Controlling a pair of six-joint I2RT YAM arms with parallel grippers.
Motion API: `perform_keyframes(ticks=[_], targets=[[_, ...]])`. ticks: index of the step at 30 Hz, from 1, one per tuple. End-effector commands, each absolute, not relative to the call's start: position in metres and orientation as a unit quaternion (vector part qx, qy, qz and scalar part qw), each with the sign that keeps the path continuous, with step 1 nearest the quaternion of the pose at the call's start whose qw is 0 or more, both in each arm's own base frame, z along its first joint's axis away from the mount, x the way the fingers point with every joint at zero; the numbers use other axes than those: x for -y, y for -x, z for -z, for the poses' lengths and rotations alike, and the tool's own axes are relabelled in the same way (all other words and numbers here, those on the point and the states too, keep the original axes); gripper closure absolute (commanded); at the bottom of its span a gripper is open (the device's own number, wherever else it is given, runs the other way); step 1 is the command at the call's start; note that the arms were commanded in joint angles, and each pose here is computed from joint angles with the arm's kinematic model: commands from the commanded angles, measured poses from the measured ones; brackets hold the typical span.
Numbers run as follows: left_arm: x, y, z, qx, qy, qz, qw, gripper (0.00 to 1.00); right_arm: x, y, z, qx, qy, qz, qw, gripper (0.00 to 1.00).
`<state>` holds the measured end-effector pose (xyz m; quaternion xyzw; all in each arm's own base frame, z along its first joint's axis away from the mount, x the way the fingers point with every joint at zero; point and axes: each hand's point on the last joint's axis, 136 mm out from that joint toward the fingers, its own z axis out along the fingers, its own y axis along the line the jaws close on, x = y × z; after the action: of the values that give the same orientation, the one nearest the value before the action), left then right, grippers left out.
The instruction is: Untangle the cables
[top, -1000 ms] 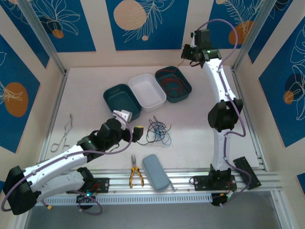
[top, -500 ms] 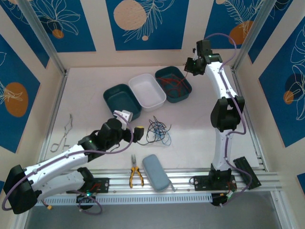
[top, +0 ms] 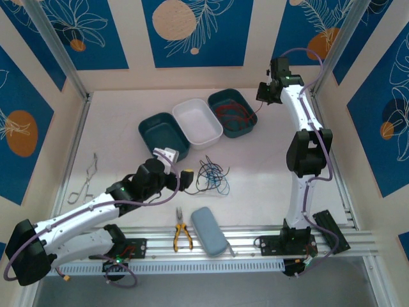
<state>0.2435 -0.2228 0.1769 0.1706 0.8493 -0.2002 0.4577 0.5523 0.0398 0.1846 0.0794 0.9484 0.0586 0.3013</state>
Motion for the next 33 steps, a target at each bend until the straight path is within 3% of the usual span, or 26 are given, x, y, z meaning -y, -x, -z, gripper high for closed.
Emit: perform_keyframes(ticks=[1,10,20,33], targets=[[0.224,-0.245,-0.176,-0.849,-0.17,0.206,0.456,0.0,-0.029,-0.549,-0.212,-0.939,-0.053,-0.03,0.338,1.0],[0.23,-0.245,-0.174,-0.852,-0.177,0.211,0.445,0.0,-0.028,-0.558,-0.214,-0.935,0.002,0.039,0.352,1.0],[0.236,-0.247,-0.17,-0.856,-0.178,0.214,0.435,0.0,-0.098,-0.568,-0.203,-0.925,0.107,-0.006,0.365,1.0],[0.229,-0.245,-0.164,-0.86,-0.172,0.205,0.434,0.0,-0.171,-0.568,-0.154,-0.933,0.171,-0.118,0.293,1.0]])
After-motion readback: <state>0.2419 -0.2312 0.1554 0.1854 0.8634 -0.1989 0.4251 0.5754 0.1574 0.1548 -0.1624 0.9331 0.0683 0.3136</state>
